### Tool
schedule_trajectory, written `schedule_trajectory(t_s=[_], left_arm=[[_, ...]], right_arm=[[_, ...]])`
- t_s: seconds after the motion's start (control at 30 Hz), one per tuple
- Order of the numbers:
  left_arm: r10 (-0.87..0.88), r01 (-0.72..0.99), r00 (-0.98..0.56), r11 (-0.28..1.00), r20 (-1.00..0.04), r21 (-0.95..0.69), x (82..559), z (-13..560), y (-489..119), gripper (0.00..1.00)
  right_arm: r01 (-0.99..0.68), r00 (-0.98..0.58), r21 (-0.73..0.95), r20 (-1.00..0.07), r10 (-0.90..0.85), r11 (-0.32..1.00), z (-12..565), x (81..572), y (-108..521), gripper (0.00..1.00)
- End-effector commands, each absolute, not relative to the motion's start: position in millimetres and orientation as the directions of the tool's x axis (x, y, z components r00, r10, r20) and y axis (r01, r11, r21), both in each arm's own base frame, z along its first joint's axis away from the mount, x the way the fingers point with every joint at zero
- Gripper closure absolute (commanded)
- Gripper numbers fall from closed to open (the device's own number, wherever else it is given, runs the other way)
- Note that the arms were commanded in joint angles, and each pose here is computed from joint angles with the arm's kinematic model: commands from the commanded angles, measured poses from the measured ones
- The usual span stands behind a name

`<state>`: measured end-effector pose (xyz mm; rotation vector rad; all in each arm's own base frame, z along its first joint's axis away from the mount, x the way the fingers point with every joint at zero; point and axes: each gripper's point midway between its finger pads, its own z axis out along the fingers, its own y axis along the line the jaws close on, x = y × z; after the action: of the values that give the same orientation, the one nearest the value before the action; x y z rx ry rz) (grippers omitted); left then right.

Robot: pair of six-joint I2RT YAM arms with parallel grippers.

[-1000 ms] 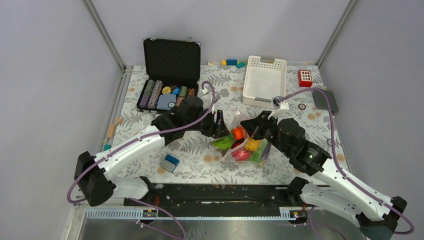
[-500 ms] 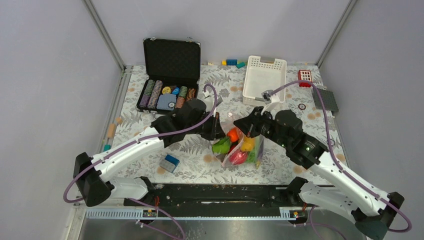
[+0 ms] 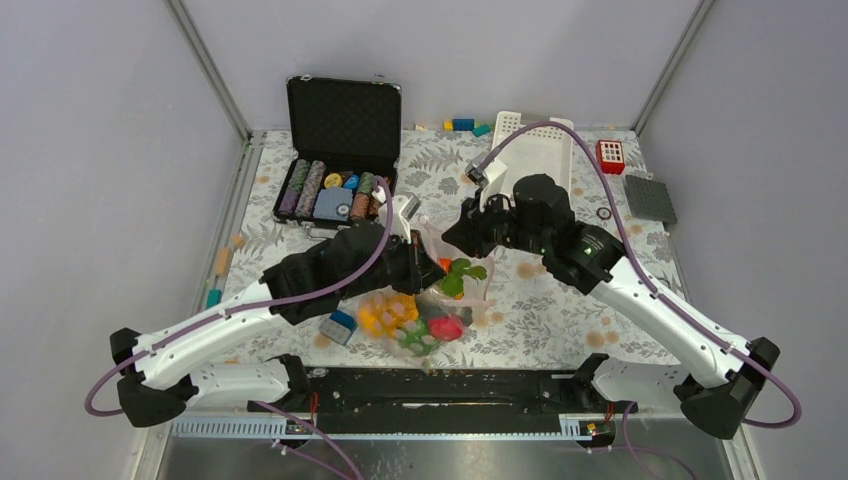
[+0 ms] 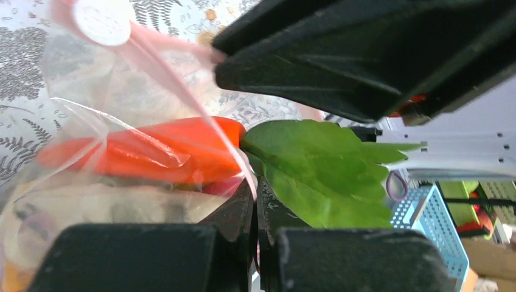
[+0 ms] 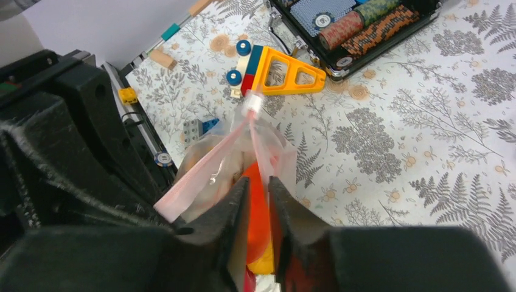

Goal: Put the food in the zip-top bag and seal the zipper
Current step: Adjust the zipper food storage bag at the center of the board.

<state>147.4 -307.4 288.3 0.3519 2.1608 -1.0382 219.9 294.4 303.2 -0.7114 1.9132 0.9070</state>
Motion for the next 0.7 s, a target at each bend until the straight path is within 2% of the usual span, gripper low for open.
schedule_trajectory(t_s=[0.0,0.03,0.13,0.2,0.47,0.67], left_arm=[[-0.291,0.371,-0.676,0.66,-0.677,-0.654,177,310,-309,1.0],[-0.316,0.341,-0.671,0.672,-0.671,-0.658,181,306,-305,1.0],[-0.378,0.284,-0.65,0.683,-0.659,-0.673,188,302,-298,1.0],[-0.402,0.277,-0.639,0.675,-0.656,-0.684,190,304,-295,1.0],[-0.42,0.306,-0.617,0.651,-0.666,-0.694,188,312,-291,1.0],[-0.398,0.354,-0.618,0.629,-0.678,-0.692,182,319,-296,1.0]], right_arm=[[-0.772,-0.346,0.206,-0.93,-0.125,0.602,322,223,276,0.69],[-0.745,-0.351,0.204,-0.929,-0.113,0.635,320,226,270,0.59],[-0.658,-0.378,0.227,-0.924,-0.055,0.718,319,229,249,0.39],[-0.609,-0.378,0.242,-0.926,-0.008,0.755,324,228,235,0.31],[-0.37,-0.419,0.307,-0.897,0.137,0.877,302,232,190,0.18],[-0.331,-0.503,0.381,-0.845,0.181,0.863,292,242,212,0.14]])
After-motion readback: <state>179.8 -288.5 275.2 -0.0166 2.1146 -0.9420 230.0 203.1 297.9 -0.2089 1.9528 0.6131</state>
